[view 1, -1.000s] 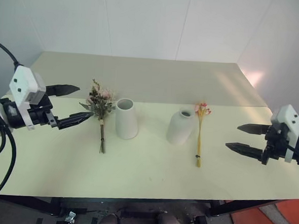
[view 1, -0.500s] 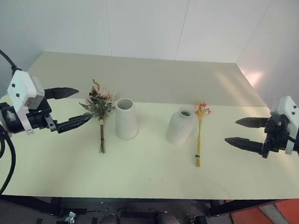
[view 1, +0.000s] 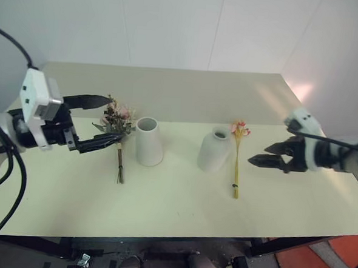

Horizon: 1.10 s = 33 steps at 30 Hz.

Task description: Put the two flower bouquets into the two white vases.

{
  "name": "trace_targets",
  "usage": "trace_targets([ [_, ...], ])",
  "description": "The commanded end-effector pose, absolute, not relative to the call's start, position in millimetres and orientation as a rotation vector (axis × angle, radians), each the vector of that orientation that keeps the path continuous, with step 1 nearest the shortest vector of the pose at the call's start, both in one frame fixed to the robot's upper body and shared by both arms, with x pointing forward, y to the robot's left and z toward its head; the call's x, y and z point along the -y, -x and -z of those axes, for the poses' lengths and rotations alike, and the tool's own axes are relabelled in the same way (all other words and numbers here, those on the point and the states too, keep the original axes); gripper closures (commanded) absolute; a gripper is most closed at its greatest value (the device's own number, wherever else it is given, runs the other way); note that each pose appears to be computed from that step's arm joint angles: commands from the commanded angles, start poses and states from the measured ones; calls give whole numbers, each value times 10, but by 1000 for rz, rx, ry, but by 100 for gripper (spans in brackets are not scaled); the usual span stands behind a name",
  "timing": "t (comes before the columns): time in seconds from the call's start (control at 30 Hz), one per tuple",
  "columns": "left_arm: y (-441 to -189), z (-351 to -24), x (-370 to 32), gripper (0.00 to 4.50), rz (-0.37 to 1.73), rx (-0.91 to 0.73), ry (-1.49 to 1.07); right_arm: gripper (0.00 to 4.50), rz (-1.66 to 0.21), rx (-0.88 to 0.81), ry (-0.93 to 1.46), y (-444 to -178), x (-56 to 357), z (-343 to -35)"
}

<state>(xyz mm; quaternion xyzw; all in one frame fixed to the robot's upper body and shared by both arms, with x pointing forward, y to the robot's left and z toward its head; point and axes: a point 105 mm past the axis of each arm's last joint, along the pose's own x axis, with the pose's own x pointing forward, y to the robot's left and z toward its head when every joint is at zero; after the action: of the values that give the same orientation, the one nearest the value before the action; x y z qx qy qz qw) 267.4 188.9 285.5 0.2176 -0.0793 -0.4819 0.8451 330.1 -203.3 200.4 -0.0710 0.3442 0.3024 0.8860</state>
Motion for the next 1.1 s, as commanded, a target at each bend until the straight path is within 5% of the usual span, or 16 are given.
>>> trace_targets([
  [0.03, -2663, -2956, -1836, 2, 1057, 199, -487, 0, -513, -837, 56, -3419, 2038, -1962],
  [0.73, -2593, -2919, -1727, 2, 1076, 224, -489, 0, -317, -1072, 194, -3854, 1866, -1525],
  [0.83, -2589, -2922, -1718, 0, 1075, 228, -489, 59, -303, -1090, 214, -3893, 1877, -1422],
  [1.1, -2587, -2940, -1722, 0, 1075, 231, -496, 334, -302, -1074, 223, -3976, 1925, -1338],
])
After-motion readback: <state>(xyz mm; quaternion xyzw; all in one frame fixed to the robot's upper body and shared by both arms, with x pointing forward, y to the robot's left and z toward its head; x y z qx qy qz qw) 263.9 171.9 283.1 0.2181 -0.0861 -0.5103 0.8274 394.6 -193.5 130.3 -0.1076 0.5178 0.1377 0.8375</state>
